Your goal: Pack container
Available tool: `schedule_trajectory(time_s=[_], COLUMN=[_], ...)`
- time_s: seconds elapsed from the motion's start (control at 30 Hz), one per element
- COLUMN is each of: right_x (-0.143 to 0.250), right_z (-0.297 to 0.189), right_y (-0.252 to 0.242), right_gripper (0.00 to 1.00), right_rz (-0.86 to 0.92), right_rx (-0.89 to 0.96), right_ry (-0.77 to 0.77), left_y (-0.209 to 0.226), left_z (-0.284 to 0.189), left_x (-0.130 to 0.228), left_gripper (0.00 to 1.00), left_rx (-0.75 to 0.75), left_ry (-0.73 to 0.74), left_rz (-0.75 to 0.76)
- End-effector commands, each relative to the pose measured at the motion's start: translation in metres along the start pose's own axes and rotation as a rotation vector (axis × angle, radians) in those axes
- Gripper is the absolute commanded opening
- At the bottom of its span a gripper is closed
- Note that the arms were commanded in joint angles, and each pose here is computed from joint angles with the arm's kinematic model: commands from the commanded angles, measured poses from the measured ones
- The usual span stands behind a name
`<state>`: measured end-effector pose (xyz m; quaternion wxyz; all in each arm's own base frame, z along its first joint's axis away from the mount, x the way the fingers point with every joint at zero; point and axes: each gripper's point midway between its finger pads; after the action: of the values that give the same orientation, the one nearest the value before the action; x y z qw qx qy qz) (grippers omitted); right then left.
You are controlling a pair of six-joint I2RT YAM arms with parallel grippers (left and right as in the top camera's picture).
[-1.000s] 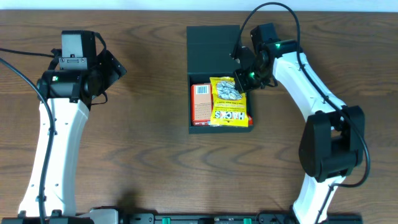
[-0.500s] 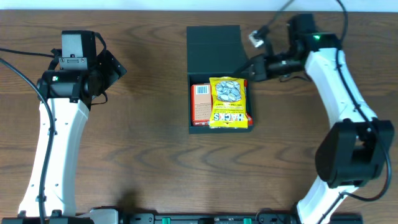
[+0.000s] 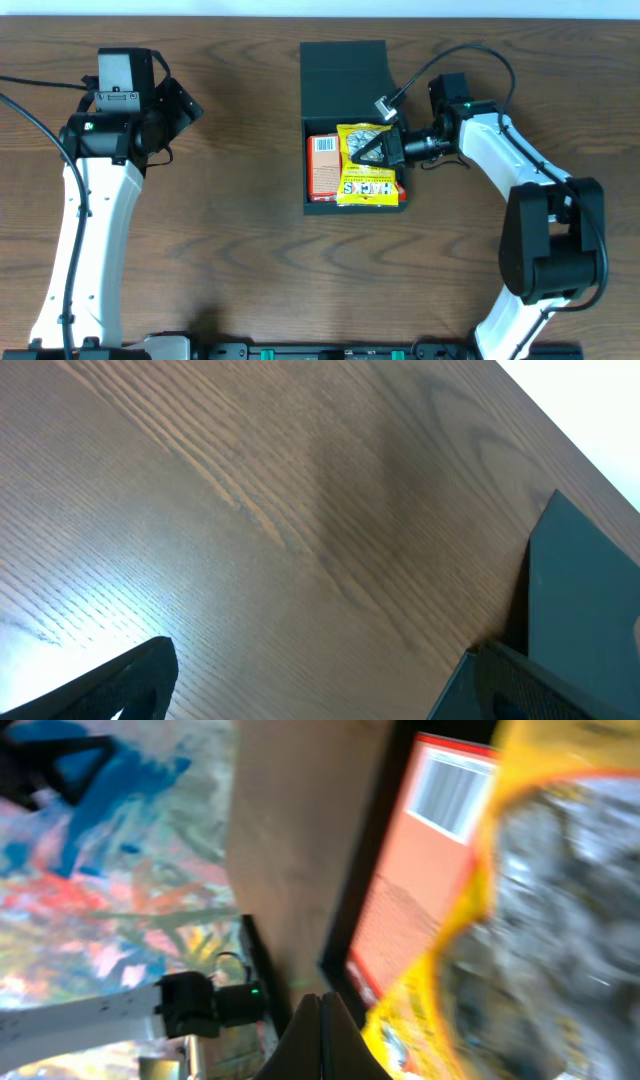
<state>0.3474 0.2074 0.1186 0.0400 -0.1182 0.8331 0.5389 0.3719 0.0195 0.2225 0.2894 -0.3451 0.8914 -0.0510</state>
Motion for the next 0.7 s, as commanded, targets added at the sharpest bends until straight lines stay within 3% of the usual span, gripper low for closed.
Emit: schedule_trajectory(time_s=[0.0,0.37,0.67], right_x=[0.005,0.022,0.0], right_z=[0.006,0.033,0.018], right_y=[-0.014,-0.051,-0.025], right_gripper=[0.01,0.02,0.02], right_rz=[0.051,0.147,0.065], right_rx=[0.105,0.135,0.121], right_ry=[0.018,0.102,0.091], left_y=[0.0,0.002,0.002], left_z=[-0.001,-0.001,-0.001], left_x=[-0.004,-0.002,-0.002], left_gripper=[0.95,0.95,0.95], left_rx=[-0.005,-0.011,-0.011], left_ry=[-0.012,-0.001,0.0], left_rz=[0.018,0.038,0.037])
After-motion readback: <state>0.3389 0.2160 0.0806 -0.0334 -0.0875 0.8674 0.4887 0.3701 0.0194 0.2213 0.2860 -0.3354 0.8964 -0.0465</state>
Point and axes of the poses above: each gripper's point midway between its finger pads, its own z axis out along the fingers, its own y axis along the line the jaws close on, x = y × z, and after that the axes turned 1 degree about -z, right-handed
